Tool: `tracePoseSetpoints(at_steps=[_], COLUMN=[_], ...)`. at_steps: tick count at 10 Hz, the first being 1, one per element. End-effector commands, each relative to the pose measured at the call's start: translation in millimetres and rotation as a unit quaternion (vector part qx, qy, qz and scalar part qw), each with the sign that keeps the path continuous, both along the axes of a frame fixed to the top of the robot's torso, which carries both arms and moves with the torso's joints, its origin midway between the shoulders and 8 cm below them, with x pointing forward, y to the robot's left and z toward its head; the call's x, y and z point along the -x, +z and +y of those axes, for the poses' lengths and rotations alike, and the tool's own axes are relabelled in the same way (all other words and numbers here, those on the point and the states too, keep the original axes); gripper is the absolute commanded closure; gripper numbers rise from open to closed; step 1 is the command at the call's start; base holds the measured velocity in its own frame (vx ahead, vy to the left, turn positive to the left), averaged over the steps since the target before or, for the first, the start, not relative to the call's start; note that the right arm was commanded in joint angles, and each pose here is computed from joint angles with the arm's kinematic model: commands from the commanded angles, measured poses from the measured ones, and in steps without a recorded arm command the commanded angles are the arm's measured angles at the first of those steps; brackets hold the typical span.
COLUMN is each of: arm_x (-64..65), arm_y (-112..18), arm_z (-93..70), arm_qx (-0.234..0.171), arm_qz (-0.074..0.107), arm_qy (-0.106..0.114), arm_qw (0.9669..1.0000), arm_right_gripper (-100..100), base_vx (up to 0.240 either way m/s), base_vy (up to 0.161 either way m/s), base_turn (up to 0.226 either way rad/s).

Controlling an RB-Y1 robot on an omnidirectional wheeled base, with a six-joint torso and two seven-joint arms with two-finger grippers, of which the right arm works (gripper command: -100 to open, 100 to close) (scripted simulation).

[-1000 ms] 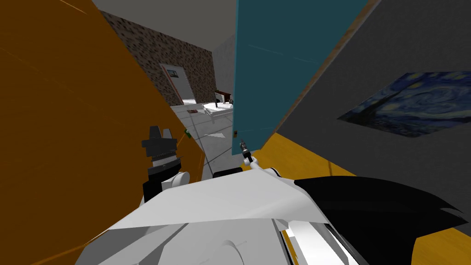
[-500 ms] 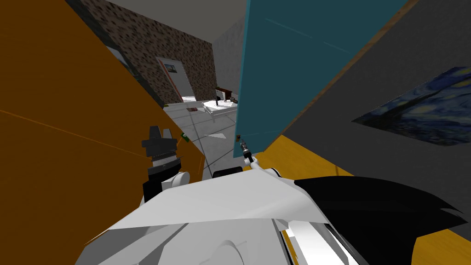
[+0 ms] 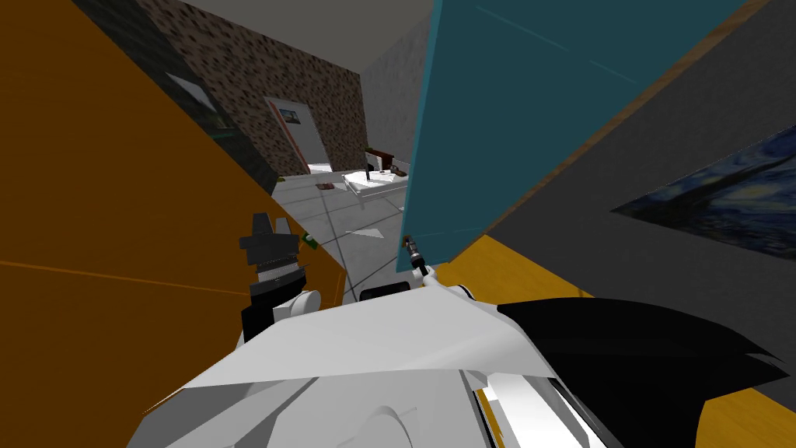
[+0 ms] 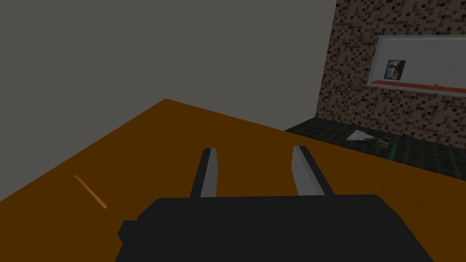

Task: Push the door open

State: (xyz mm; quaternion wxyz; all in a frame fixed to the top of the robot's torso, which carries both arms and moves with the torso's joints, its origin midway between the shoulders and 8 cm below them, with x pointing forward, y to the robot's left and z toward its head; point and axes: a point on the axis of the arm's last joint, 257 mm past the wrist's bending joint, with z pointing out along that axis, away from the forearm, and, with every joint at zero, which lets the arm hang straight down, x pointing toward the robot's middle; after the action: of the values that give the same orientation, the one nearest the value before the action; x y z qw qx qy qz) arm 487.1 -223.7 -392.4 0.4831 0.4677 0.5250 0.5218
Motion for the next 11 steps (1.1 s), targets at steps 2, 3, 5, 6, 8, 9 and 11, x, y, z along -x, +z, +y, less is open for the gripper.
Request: tracePoseSetpoints(at_steps=[2, 3, 5, 6, 8, 9, 11], arm_x=[-0.4, -0.4, -0.4, -0.4, -1.2, -1.9, -1.9], arm_y=[0.1, 0.1, 0.1, 0.1, 0.2, 1.2, 1.2], arm_z=[-0.1, -0.1, -0.1, -0.1, -12.8, -19.5, -19.5], arm_qx=[0.0, 0.0, 0.0, 0.0, 0.009, 0.012, 0.012], arm_qz=[0.0, 0.0, 0.0, 0.0, 0.001, 0.0, 0.0], arm_qy=[0.0, 0.0, 0.0, 0.0, -0.011, -0.017, -0.017], arm_qw=[1.0, 1.0, 1.0, 1.0, 0.9999, 0.9998, 0.9998], arm_right_gripper=[100, 100, 100, 100, 100, 100, 100], base_vx=[-0.022, -0.018, -0.01, 0.0, 0.148, 0.196, 0.106], base_vy=[-0.003, -0.005, 0.0, 0.0, 0.026, 0.049, -0.004], base_turn=[0.01, 0.005, -0.002, 0.0, -0.063, -0.074, -0.007])
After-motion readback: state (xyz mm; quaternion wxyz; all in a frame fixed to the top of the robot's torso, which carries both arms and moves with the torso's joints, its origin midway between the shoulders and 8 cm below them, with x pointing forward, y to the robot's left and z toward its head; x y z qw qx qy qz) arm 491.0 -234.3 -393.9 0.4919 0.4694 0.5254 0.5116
